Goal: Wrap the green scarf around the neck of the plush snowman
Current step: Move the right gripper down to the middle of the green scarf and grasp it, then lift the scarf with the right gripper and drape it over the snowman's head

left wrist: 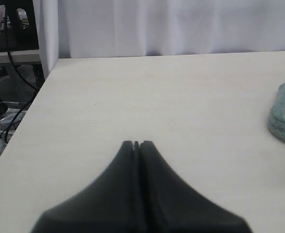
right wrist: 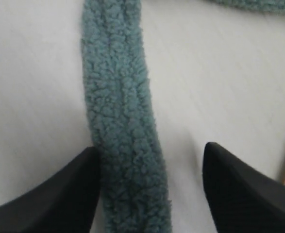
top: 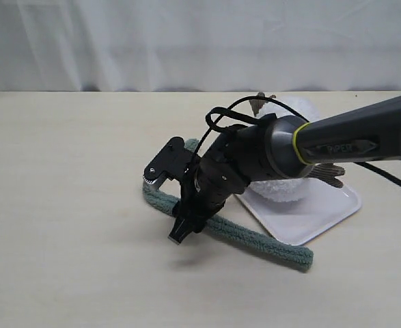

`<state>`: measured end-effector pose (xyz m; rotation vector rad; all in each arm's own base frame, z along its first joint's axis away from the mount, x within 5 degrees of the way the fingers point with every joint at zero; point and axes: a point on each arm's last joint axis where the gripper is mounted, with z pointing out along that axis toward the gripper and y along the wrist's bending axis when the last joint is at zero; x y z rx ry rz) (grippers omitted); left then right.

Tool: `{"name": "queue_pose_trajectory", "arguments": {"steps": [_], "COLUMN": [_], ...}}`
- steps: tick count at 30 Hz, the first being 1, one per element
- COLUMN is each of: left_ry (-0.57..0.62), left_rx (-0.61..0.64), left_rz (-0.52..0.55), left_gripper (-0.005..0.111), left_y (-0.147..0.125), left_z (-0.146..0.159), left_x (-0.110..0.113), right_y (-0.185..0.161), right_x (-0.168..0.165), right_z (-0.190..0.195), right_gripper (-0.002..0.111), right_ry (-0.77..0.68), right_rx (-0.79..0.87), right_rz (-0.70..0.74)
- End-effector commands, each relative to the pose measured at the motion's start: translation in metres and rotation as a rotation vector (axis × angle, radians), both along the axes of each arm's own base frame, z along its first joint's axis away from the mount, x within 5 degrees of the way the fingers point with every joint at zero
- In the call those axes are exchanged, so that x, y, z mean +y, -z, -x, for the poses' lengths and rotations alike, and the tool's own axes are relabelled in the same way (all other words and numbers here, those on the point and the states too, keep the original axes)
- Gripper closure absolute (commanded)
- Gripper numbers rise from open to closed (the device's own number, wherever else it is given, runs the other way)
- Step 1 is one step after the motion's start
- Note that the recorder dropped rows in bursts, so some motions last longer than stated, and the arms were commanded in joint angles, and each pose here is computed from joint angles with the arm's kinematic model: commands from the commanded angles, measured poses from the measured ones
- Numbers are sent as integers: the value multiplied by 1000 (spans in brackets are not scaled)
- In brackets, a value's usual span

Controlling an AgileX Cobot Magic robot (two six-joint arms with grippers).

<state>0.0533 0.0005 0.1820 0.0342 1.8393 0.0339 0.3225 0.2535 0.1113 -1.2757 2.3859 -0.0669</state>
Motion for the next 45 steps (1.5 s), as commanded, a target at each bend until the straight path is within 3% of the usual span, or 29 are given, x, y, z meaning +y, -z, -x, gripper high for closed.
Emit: {"name": "queue_pose_trajectory", "arguments": {"steps": [1,5,6,12,21,29,35,39,45], "left_ry": [0,0,0,0,0,0,0,0,0], "left_rx": [-14,-14,-14,-14,-14,-10,-10,-10,-10], "left_rz": [3,3,3,3,3,3,3,3,3], "left_gripper": [107,107,107,107,107,107,107,107,107], "left_y": [0,0,0,0,0,0,0,0,0], "left_z": [0,0,0,0,0,0,0,0,0], "left_x": [0,0,0,0,0,0,0,0,0], "right_y": [17,13,10,-28,-136,-232,-251,-248,-236], "right_x": [-6,-9,-10,-5,7,-27,-53,-66,-78], "right_z": [2,4,5,16,55,89,96,87,63], "right_gripper": [71,102,104,104,104,104,104,104,104], "right_ry": [19,31,35,23,-68,-39,16,149,389], "right_rx": [53,72,75,46,-152,-345,-420,-476,-502], "right_rz": [47,74,82,75,-105,-295,-194,-62,-84]}}
